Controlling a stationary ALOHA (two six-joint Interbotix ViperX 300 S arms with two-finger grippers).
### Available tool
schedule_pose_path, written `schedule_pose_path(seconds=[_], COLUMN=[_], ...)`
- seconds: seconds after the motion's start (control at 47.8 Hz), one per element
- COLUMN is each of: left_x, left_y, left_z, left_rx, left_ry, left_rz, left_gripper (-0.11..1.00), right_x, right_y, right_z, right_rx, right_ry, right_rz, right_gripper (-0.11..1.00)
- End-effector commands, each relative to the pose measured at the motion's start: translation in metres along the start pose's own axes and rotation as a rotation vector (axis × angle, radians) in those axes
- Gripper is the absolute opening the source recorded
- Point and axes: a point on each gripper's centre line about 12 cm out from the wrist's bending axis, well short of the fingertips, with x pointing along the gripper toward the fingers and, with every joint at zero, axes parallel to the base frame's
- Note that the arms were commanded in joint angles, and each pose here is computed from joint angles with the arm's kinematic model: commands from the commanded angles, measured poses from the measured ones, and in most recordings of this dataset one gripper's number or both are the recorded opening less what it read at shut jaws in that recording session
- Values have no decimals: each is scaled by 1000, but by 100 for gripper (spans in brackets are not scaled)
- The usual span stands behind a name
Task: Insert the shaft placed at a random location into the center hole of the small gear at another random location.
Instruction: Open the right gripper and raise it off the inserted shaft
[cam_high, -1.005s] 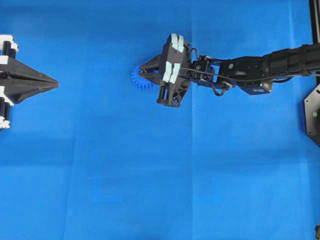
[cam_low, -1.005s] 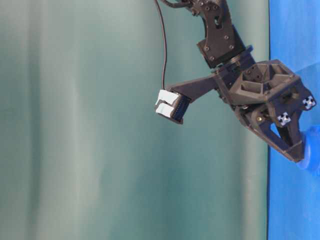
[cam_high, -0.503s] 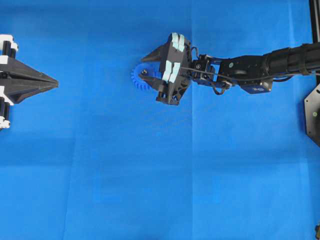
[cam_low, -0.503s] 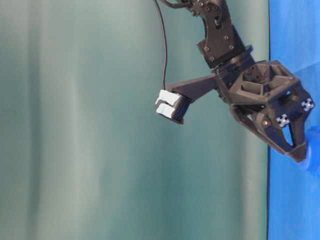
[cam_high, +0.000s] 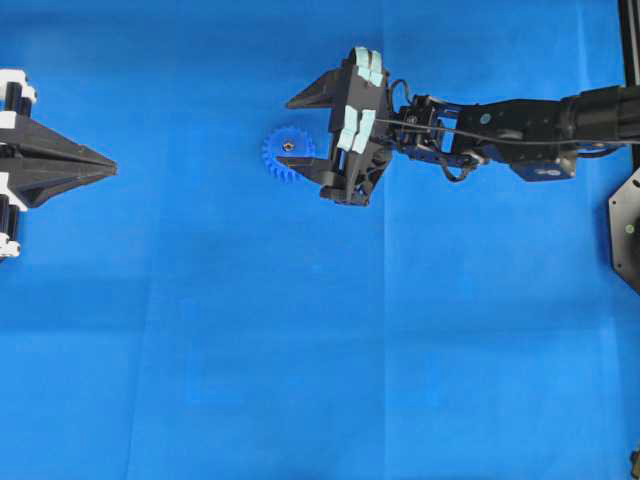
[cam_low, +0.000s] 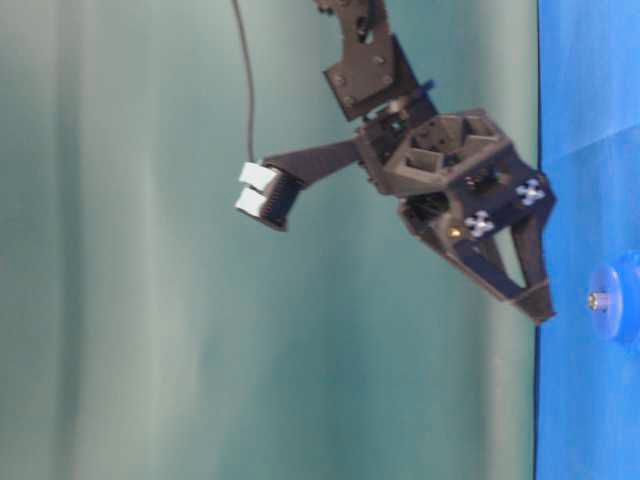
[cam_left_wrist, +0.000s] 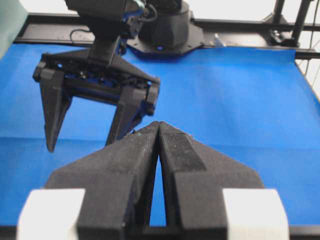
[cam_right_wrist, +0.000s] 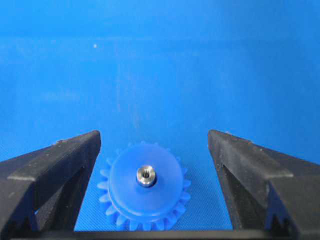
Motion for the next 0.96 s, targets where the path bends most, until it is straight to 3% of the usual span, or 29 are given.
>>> schedule_pose_path(seconds=[0.0,0.942], left_x=[2,2], left_y=[0,0], left_z=[5,5], left_rx=[0,0], left_ry=[-12,-12], left_rz=[1,1], left_gripper=[0,0], right_x=[-10,-13], right_y=[2,2], right_z=[20,21], right_rx=[4,10], right_ry=[-49,-49], right_rz=[7,7], right_gripper=[80,80])
